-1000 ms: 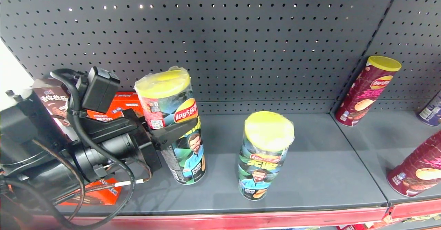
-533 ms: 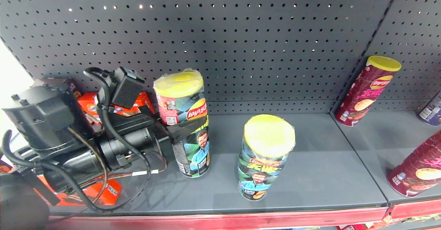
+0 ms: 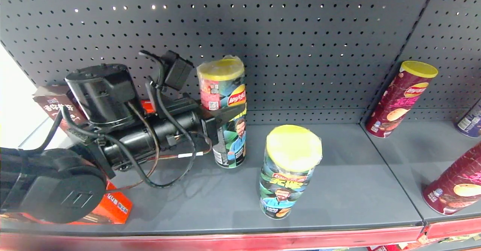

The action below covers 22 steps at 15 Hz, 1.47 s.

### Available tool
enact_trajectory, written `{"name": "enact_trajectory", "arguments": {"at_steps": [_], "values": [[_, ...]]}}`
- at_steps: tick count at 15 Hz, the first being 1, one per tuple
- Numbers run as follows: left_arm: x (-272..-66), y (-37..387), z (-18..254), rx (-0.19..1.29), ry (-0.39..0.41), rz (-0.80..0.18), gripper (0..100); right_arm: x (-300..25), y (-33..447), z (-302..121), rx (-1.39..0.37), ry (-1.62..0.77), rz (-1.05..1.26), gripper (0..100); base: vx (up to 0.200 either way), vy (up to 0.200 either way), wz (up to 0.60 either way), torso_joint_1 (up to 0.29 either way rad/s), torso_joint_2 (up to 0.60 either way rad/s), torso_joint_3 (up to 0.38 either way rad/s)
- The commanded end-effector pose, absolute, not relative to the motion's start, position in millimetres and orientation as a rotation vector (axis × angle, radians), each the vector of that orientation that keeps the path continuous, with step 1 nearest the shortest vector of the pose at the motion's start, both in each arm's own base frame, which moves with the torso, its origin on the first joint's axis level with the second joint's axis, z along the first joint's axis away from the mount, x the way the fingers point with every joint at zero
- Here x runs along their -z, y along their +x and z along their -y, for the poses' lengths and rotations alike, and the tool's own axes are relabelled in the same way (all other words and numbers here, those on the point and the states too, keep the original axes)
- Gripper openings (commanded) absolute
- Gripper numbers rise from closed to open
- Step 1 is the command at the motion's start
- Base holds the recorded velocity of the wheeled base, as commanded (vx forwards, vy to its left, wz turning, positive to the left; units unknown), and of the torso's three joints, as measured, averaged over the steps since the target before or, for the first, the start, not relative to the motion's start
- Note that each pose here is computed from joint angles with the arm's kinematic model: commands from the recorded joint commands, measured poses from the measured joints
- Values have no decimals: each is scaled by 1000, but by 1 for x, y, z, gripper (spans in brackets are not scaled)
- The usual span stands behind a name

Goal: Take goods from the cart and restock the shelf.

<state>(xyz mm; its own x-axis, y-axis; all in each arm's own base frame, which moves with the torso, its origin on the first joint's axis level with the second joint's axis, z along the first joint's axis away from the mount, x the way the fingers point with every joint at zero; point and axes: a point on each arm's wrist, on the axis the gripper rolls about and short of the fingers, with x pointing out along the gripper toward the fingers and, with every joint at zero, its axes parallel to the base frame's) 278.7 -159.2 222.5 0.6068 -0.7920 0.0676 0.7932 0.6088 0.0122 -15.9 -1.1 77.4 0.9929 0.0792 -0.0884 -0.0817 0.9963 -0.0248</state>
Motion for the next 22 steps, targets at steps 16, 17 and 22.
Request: {"name": "enact_trajectory", "arguments": {"at_steps": [16, 17, 22], "values": [[-219, 350, 180, 1023, 57, 84, 0, -78, -15, 1, -84, -31, -91, 100, 0, 0, 0, 0, 0, 0], [-209, 356, 183, 1025, 57, 67, 0, -78, -15, 1, -84, -31, -91, 100, 0, 0, 0, 0, 0, 0], [-202, 374, 194, 1030, 58, 79, 0, -77, -15, 1, -84, -31, -92, 100, 0, 0, 0, 0, 0, 0]]}}
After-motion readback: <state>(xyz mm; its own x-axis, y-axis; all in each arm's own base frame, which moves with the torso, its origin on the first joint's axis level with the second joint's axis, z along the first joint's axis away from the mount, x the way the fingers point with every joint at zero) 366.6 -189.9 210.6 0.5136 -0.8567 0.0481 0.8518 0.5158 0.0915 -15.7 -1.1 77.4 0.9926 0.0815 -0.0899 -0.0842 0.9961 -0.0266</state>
